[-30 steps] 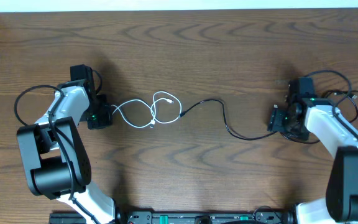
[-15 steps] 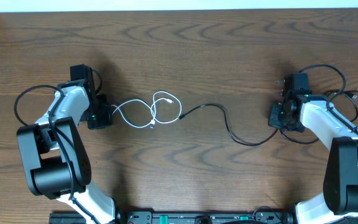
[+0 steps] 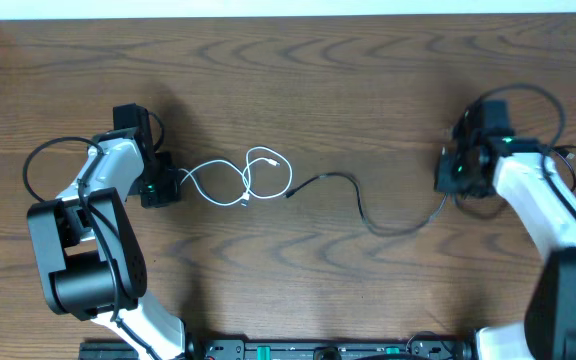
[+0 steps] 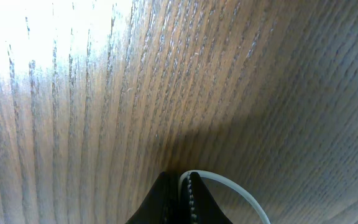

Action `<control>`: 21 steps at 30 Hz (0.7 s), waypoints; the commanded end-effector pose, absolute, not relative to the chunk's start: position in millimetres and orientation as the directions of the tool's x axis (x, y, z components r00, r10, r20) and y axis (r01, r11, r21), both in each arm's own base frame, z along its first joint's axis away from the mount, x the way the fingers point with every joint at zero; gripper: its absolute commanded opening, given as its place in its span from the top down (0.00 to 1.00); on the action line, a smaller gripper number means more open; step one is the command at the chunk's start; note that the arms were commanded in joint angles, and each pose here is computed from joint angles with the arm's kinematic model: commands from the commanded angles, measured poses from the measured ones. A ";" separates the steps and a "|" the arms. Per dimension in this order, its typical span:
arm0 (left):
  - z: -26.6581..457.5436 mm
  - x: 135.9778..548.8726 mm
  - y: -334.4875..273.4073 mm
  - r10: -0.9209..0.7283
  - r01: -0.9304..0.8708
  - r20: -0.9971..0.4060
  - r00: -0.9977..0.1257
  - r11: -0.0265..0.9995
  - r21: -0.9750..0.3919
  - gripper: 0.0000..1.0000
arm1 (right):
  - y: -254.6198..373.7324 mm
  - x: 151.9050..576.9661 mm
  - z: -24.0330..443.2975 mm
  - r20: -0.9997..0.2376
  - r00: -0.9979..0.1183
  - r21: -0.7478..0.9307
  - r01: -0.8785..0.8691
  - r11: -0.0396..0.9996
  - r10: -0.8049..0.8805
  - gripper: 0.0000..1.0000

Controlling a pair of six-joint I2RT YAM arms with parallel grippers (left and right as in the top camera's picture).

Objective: Untangle cables

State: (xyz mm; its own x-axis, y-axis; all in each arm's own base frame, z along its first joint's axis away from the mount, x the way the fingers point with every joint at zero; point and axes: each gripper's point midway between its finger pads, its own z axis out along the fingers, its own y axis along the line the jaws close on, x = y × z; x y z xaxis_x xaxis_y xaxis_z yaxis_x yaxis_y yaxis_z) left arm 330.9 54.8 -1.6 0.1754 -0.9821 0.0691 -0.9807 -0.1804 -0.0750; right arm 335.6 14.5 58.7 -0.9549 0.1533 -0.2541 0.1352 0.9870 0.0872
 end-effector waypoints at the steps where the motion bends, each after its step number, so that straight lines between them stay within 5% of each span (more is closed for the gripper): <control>1: -6.5 322.8 58.7 -0.983 -0.982 0.049 0.179 -0.181 -0.045 0.93 | 17.7 360.8 117.9 -0.435 -0.897 0.095 0.046 0.994 0.083 0.99; 14: -6.5 322.8 58.7 -0.983 -0.982 0.049 0.179 -0.181 -0.045 0.93 | -38.5 382.4 273.7 -0.816 -0.557 0.076 0.159 0.984 0.153 0.99; 21: -6.5 322.8 58.7 -0.983 -0.982 0.049 0.179 -0.181 -0.045 0.92 | -93.4 368.8 296.8 -0.865 -0.471 -0.011 0.364 0.931 0.174 0.99</control>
State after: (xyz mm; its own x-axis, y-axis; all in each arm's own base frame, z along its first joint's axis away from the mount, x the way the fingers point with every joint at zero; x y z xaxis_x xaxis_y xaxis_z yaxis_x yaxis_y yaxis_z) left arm 330.9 54.9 -1.6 0.1754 -0.9821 0.0687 -0.9807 -0.1804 -0.0750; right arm 375.9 -62.5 284.8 -0.4997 0.1826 -0.8468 0.2429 0.9678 0.0654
